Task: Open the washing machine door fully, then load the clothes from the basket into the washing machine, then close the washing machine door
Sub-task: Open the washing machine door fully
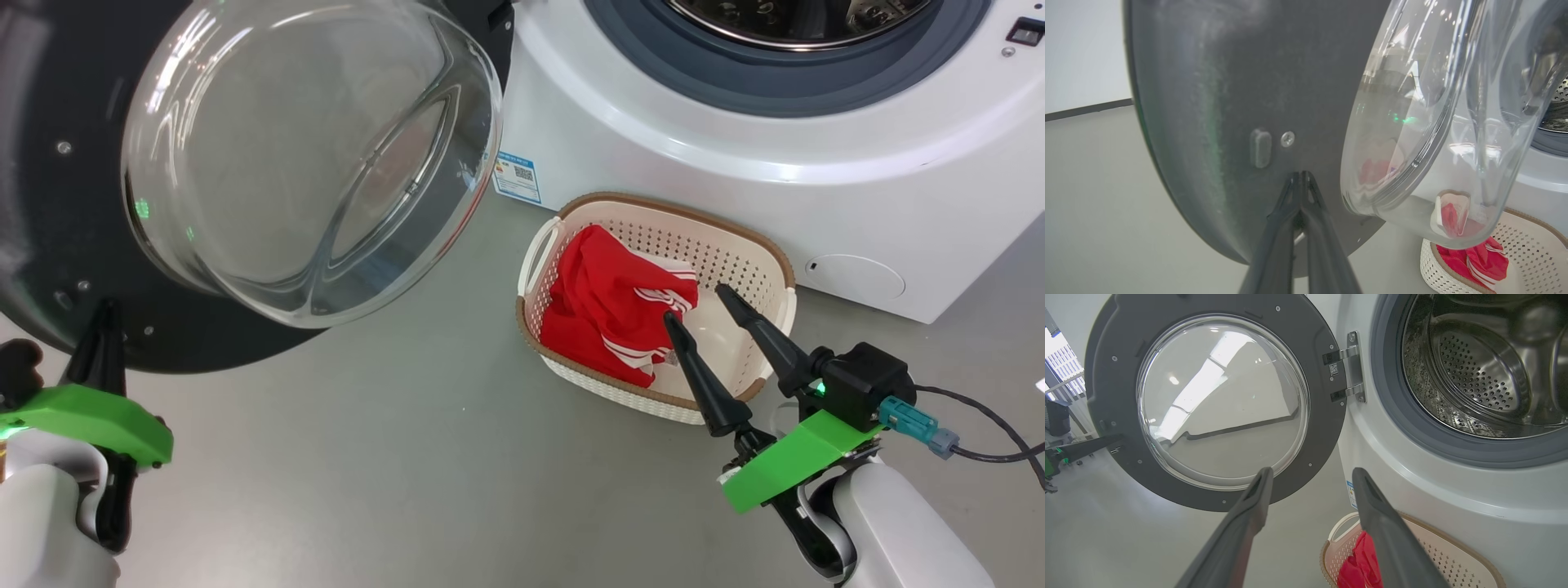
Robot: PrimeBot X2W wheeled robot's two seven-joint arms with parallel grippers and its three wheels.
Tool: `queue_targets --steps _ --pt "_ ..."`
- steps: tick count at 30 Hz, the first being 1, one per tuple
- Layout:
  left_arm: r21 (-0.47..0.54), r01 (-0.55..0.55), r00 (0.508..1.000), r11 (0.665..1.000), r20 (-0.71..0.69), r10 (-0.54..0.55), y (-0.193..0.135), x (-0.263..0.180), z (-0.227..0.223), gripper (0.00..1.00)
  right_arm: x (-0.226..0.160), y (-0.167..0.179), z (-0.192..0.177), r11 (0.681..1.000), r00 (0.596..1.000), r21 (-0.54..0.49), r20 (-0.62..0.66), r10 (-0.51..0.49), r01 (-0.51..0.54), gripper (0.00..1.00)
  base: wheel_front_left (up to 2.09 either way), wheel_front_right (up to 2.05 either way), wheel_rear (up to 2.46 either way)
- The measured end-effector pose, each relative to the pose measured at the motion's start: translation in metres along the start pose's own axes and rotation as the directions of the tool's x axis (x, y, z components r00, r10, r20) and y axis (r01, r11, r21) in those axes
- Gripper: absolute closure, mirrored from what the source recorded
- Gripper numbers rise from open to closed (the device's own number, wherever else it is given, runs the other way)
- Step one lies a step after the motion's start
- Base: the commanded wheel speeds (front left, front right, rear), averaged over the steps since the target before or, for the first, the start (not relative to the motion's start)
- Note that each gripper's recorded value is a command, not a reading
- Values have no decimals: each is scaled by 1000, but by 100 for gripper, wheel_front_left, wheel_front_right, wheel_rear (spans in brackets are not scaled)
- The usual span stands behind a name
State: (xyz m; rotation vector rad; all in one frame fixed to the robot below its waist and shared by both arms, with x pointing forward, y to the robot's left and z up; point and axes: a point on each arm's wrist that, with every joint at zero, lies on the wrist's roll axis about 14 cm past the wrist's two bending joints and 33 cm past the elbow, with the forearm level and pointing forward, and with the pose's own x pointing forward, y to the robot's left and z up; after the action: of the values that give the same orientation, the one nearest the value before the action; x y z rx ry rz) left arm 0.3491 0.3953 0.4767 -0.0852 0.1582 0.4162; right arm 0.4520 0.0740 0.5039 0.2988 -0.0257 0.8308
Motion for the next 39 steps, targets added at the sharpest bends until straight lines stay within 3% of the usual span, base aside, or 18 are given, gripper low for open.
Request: queue_targets --steps 26,27,28,29,30,31,39 --pt "-67 80 995 994 59 -76 -24 -26 0 100 -10 7 21 1000 999 -20 31 -14 14 0 0 0 0" --pt "-73 86 995 994 64 -82 -27 -27 0 88 -11 7 21 1000 999 -18 31 -17 18 0 0 0 0" --pt "-81 93 994 992 70 -87 -29 -28 1 88 -13 6 21 1000 999 -19 29 -21 21 0 0 0 0" --pt "-87 100 993 991 76 -93 -32 -29 1 57 -15 6 20 1000 999 -20 27 -24 24 0 0 0 0" --pt "-94 107 992 990 83 -99 -36 -30 2 19 -16 5 21 999 999 -22 29 -27 27 0 0 0 0" --pt "-101 113 991 988 87 -104 -39 -31 2 0 -17 5 23 999 999 -25 31 -30 30 0 0 0 0" --pt "-121 170 979 978 138 -153 -60 -37 9 0 -31 -3 30 997 997 -43 41 -64 66 0 0 0 0"
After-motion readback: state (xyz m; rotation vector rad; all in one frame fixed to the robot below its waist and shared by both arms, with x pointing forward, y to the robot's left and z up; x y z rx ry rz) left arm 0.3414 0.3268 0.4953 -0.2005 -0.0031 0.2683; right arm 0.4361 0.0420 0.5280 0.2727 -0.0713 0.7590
